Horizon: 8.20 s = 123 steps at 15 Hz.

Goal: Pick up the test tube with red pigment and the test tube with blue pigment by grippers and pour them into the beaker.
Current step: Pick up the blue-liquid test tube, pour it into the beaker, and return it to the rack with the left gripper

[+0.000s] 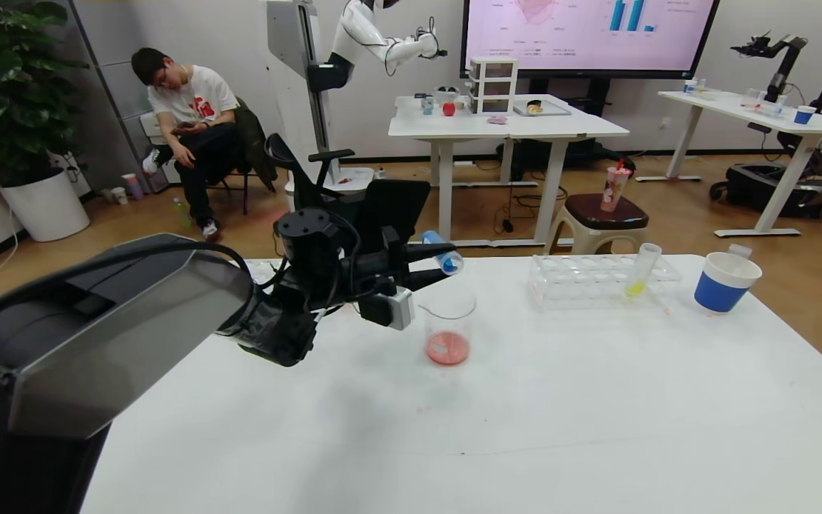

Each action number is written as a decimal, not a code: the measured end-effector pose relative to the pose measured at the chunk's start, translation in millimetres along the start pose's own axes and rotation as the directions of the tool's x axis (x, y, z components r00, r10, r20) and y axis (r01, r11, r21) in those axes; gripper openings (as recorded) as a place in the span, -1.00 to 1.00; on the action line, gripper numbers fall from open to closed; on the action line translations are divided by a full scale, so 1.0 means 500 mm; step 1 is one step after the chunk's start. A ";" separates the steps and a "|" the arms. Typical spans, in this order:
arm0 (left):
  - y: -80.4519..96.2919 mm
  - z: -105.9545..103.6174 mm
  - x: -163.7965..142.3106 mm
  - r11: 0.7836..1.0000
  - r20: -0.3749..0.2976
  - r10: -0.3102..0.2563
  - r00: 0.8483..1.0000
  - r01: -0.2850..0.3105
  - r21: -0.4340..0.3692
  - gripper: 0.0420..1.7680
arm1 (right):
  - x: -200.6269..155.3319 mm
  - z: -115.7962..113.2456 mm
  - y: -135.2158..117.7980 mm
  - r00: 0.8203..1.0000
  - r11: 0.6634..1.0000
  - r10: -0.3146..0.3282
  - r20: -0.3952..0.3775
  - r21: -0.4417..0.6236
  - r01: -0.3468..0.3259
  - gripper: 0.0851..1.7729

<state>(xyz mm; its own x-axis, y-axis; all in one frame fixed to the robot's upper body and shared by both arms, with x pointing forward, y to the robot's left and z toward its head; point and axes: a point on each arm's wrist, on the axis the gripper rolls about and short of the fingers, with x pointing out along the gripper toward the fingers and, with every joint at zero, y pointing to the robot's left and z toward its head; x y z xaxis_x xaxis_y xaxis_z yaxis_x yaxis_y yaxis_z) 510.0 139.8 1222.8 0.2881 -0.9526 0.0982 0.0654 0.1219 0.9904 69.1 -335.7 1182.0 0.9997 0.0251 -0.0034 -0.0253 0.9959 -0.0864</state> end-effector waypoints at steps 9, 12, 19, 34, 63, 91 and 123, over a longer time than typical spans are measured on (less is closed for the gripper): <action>-0.003 -0.016 -0.013 0.991 -0.048 0.010 0.999 -0.003 0.134 -0.46 | 0.000 0.000 0.000 1.000 1.000 0.000 0.000 0.000 0.000 0.96; -0.003 -0.017 -0.014 0.985 -0.056 0.014 0.998 -0.004 0.171 -0.46 | 0.000 0.000 0.000 1.000 1.000 0.000 0.000 0.000 0.000 0.96; -0.009 -0.017 -0.016 0.968 -0.089 0.011 0.996 0.012 0.252 -0.46 | 0.000 0.000 0.000 1.000 1.000 0.000 0.000 0.000 0.000 0.96; -0.016 -0.016 -0.014 0.936 -0.101 0.004 0.995 0.032 0.351 -0.46 | 0.000 0.000 0.000 1.000 1.000 0.000 0.000 0.000 0.000 0.96; 0.228 -0.036 -0.424 0.113 -0.945 0.235 0.228 -0.972 -0.206 -0.46 | 0.000 0.000 0.000 1.000 1.000 0.000 0.000 0.000 0.000 0.96; 0.047 -0.177 -0.605 0.085 -0.984 0.136 0.111 -0.991 -0.100 0.98 | 0.000 0.000 0.000 1.000 1.000 0.000 0.000 0.000 0.000 0.96; 0.307 0.706 -0.581 0.272 -0.875 0.436 0.209 -0.958 -0.093 0.98 | 0.000 0.000 0.000 1.000 1.000 0.000 0.000 0.000 0.000 0.96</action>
<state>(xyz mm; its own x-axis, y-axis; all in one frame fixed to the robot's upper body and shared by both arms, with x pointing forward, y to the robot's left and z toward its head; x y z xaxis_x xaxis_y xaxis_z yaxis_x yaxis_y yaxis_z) 99.0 336.6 1380.9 0.9251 0.0984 0.3668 -0.1694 0.9714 0.1667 69.1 -335.7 1182.0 0.9997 0.0251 -0.0038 -0.0253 0.9960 -0.0862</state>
